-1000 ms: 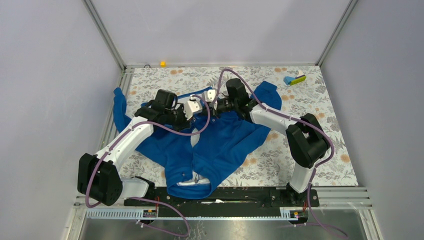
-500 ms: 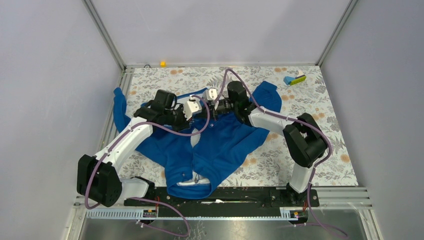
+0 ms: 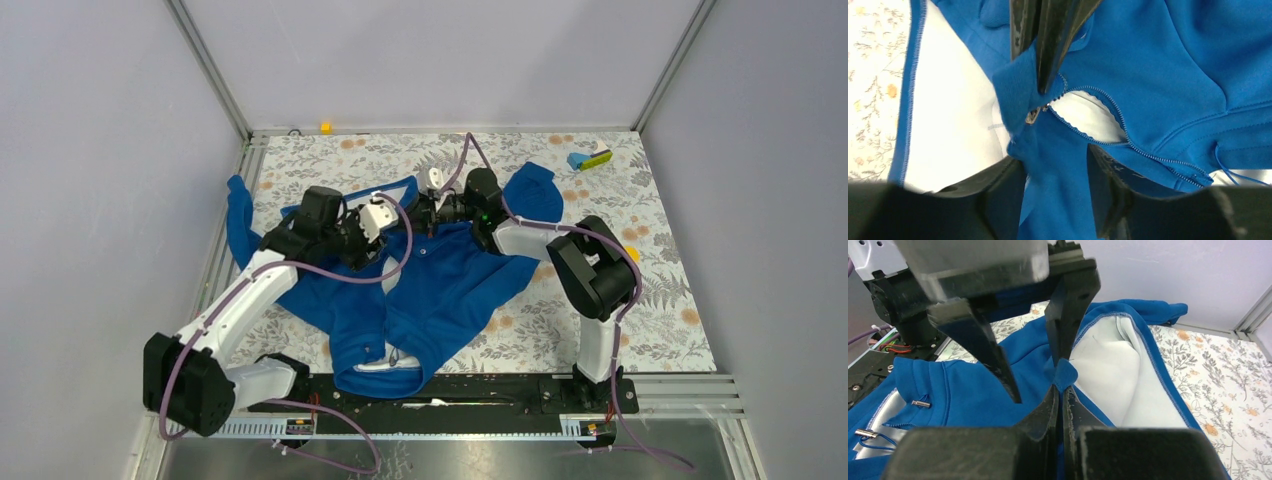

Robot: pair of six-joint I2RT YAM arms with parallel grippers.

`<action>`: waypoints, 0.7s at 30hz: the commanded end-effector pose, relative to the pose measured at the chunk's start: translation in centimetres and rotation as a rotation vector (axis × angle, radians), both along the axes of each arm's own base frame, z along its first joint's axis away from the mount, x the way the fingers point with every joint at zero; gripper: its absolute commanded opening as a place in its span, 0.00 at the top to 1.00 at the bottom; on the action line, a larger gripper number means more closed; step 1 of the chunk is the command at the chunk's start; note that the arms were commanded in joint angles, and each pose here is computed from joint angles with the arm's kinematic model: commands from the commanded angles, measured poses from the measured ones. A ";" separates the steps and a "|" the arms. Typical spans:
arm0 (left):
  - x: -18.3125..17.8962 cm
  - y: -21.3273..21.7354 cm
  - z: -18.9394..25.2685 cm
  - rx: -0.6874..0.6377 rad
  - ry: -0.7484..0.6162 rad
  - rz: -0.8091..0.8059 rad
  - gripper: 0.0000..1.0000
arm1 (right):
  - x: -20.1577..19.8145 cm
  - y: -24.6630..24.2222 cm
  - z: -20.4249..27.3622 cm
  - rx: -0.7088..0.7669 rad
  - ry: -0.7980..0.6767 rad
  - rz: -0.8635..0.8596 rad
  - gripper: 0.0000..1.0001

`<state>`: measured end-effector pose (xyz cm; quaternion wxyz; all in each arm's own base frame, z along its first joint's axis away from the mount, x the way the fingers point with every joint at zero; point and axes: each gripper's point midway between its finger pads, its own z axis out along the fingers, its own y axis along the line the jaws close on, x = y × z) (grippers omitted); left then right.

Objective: Zip up the jacket

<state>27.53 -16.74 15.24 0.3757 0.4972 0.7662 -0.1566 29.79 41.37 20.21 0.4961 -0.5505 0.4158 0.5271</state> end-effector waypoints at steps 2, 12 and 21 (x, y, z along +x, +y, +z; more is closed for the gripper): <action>1.8 1.0 3.8 -0.049 -0.187 0.130 0.11 | 0.1 0.3 1.7 0.072 -0.098 0.039 1.00; 3.2 3.9 13.9 -0.622 -0.161 0.520 0.01 | 1.7 0.8 1.2 0.071 -0.052 -0.030 1.00; 4.3 0.4 11.2 -0.825 0.233 0.269 0.28 | 3.1 1.0 0.9 0.044 0.001 -0.103 1.00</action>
